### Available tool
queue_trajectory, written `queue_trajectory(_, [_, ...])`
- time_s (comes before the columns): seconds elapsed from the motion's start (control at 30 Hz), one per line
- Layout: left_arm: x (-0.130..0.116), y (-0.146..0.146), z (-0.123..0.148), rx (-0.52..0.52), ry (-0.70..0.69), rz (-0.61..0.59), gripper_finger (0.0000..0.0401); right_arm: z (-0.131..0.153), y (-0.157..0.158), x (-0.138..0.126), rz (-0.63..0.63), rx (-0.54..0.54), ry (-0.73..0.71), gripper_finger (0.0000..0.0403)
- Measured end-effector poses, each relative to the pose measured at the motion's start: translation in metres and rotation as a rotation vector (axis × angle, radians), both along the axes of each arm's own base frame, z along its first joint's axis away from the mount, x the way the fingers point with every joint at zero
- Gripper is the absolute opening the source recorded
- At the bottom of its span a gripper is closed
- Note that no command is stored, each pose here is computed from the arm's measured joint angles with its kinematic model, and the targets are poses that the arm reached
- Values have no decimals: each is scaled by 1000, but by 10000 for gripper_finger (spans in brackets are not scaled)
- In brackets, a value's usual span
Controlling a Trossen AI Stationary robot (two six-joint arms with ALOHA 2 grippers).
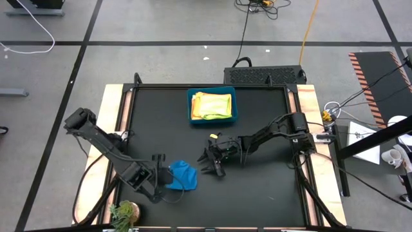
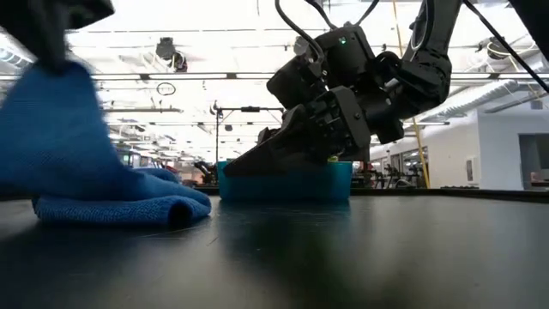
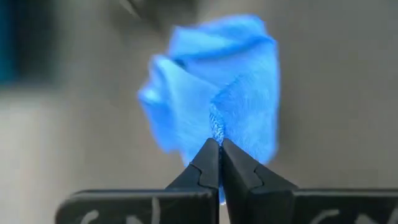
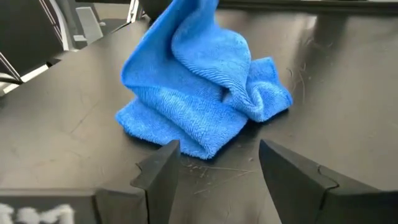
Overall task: Fold microfiber towels
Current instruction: Fold the blue microfiber cloth
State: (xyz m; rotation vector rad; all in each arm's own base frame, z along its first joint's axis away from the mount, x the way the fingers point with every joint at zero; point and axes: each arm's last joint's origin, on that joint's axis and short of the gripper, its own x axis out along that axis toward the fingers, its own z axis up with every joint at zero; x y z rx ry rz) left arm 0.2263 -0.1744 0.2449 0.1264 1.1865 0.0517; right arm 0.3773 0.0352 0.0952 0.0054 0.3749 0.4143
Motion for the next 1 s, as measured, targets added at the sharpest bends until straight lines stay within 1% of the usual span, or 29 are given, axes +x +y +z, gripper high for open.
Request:
queue_trajectory(0.1, [11, 10, 10, 115, -71, -37, 5, 2, 0, -1, 8, -21, 5, 210])
queue_trajectory(0.2, [25, 21, 30, 208, -132, -84, 3, 16, -1, -4, 13, -47, 21, 210])
queue_trajectory(0.3, [38, 29, 57, 285, -199, -149, 4, 43, -3, -12, -29, -109, 11, 210])
queue_trajectory(0.4, [47, 35, 87, 350, -246, -264, 3, 74, -6, -27, -75, -157, -39, 210])
queue_trajectory(0.53, [51, 39, 120, 432, -300, -403, 3, 110, -10, -47, -87, -140, -145, 210])
queue_trajectory(0.6, [52, 40, 134, 469, -324, -462, 3, 125, -10, -54, -68, -128, -194, 210])
queue_trajectory(0.67, [52, 43, 146, 497, -348, -495, 3, 137, -9, -59, -36, -113, -232, 210])
queue_trajectory(0.77, [53, 48, 161, 522, -382, -511, 2, 146, -7, -63, -17, -99, -272, 210])
queue_trajectory(0.83, [53, 51, 168, 535, -397, -518, 2, 148, -6, -64, -11, -96, -276, 210])
queue_trajectory(1.0, [57, 54, 175, 574, -432, -568, 2, 147, -5, -64, 4, -92, -271, 210])
